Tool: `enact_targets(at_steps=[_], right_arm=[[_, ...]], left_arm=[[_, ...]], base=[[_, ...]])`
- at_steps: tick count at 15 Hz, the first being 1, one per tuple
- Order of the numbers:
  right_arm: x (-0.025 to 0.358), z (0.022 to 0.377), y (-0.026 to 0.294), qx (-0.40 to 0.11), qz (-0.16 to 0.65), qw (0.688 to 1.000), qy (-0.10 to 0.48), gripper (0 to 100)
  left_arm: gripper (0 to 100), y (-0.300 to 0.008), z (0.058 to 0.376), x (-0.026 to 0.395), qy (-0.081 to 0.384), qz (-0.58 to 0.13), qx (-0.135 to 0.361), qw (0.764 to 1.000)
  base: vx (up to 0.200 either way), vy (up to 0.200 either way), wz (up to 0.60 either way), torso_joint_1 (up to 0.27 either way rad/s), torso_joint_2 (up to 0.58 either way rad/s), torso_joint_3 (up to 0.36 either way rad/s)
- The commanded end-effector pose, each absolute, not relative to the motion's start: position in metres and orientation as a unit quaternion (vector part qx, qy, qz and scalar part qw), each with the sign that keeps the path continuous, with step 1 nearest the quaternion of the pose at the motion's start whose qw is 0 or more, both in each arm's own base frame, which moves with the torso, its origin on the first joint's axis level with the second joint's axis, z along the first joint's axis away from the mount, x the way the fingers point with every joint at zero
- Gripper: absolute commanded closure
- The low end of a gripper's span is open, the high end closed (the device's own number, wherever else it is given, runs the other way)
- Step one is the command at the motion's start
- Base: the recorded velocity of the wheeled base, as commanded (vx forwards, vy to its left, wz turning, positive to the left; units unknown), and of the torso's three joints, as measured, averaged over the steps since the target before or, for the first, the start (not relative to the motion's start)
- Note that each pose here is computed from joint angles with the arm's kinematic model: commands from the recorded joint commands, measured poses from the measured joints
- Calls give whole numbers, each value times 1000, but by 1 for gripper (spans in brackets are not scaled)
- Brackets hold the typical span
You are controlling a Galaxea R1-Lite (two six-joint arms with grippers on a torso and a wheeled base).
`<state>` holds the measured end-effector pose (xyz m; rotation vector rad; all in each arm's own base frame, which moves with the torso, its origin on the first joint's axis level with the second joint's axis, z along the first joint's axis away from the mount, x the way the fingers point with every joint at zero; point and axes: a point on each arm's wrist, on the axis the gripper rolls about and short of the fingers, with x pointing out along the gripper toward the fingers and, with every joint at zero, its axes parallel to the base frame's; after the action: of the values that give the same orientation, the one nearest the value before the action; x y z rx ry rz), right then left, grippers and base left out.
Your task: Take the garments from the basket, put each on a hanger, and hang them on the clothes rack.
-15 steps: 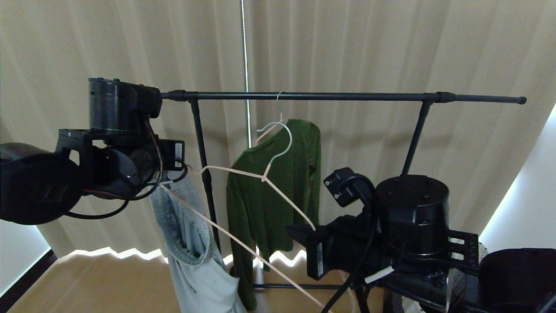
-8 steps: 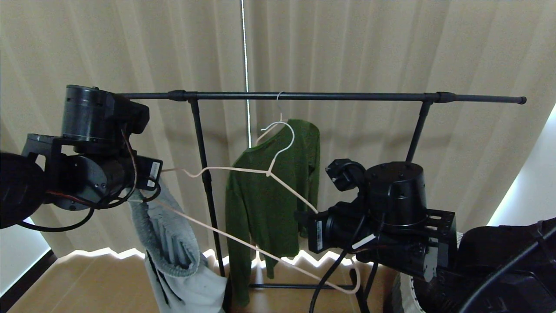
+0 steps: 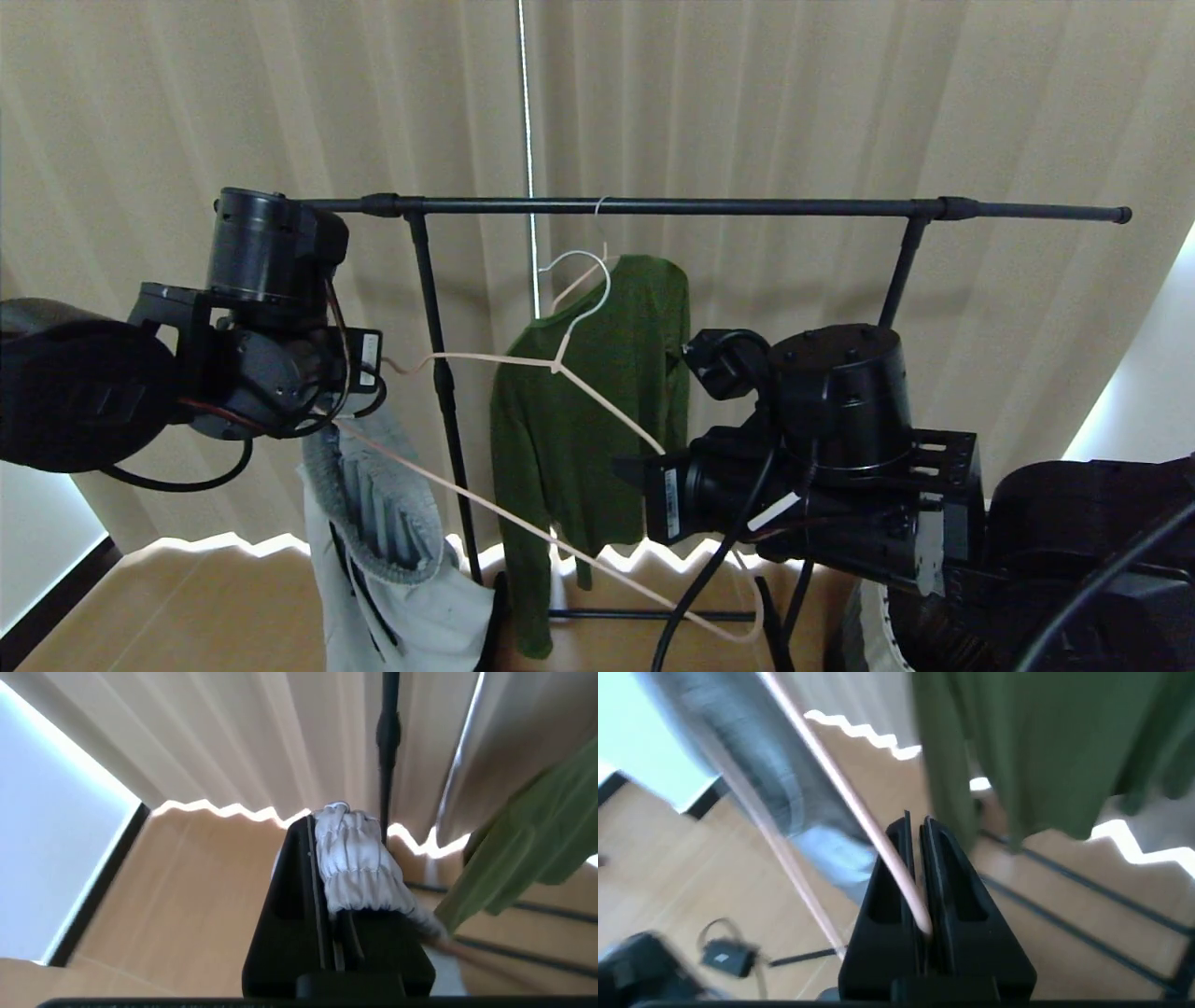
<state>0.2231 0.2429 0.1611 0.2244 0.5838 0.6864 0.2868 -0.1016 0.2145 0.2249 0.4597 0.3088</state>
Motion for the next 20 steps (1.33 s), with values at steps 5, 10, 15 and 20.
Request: enact_targets(at_steps=[5, 10, 15, 20], right_arm=[[194, 184, 242, 93, 331, 880, 327, 100], [219, 191, 251, 104, 265, 907, 312, 100], [233, 186, 257, 107, 239, 915, 307, 100], [234, 183, 260, 103, 242, 914, 310, 100]], left_arm=[[100, -112, 215, 314, 212, 164, 83, 960], [100, -115, 219, 320, 209, 164, 85, 960], [100, -121, 211, 313, 246, 151, 116, 950], [100, -136, 215, 306, 235, 128, 116, 956]], base=[[0, 0, 0, 0, 0, 0], [0, 0, 0, 0, 0, 0], [0, 0, 0, 0, 0, 0], [0, 0, 0, 0, 0, 0]])
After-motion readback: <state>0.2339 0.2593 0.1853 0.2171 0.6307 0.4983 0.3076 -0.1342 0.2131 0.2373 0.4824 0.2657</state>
